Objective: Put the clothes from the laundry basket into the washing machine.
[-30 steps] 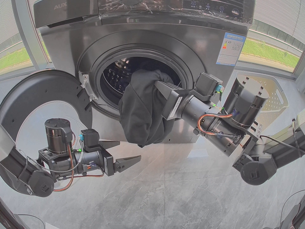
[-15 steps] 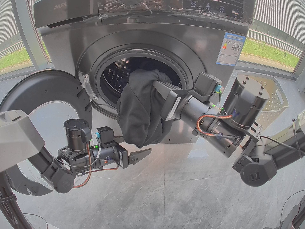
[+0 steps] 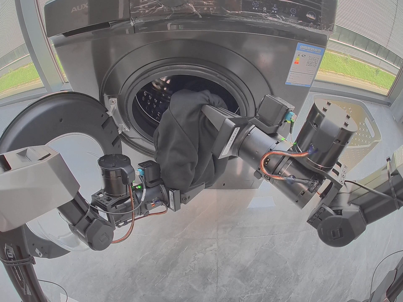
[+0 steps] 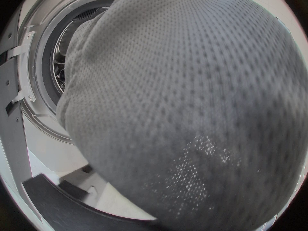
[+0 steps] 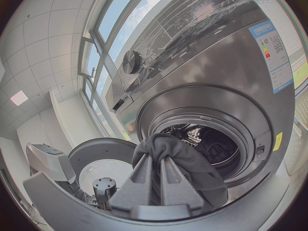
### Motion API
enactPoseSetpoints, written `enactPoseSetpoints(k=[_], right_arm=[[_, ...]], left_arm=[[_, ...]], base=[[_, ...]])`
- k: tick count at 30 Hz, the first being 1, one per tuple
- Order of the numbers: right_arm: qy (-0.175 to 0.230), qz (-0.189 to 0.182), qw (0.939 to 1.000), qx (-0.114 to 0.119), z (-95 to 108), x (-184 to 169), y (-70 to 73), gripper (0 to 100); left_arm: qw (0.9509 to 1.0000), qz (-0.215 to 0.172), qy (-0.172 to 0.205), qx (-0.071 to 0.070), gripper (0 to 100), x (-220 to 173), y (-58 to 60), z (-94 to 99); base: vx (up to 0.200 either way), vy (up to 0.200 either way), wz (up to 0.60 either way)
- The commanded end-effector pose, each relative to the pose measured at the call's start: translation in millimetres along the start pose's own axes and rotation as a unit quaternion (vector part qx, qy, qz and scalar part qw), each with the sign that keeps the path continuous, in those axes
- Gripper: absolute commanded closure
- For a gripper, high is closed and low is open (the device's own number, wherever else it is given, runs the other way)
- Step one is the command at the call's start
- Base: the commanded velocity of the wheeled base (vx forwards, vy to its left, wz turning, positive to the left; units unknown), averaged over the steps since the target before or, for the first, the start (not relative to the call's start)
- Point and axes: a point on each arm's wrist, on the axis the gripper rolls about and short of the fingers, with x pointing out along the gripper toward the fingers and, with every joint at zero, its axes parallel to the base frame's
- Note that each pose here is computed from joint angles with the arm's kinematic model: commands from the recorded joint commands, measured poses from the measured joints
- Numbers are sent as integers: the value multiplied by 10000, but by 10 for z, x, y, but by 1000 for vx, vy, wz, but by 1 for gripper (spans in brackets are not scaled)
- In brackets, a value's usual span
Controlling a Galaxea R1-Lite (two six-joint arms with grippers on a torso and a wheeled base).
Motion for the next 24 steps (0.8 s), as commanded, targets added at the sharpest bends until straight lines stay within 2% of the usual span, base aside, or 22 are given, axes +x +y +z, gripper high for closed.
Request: enactPoseSetpoints(k=[1,9,18,23,24], right_arm=[[1,4,10000,1,-11,-4,0,100],[23,-32,10000,-8,-29,1,-21,100],[182,-55,9998,-20,-161,31,-39,100],[212,-32,9998,-15,-185,33,-22,100],[212,-32,9998,-15,-185,33,-22,0]], left_arm=[[10000,-11,-16,6,100,39,-29,-40],[9997,-114,-181,72,100,-44,-122,-35],[9982,-523,-241,154,100,-388,-444,-73],[9976,-617,-267,175,100,-452,-516,-109],[9976,-617,-275,177,100,-462,-517,-114]], base=[[0,0,0],[0,0,0],[0,0,0],[0,0,0],[0,0,0]])
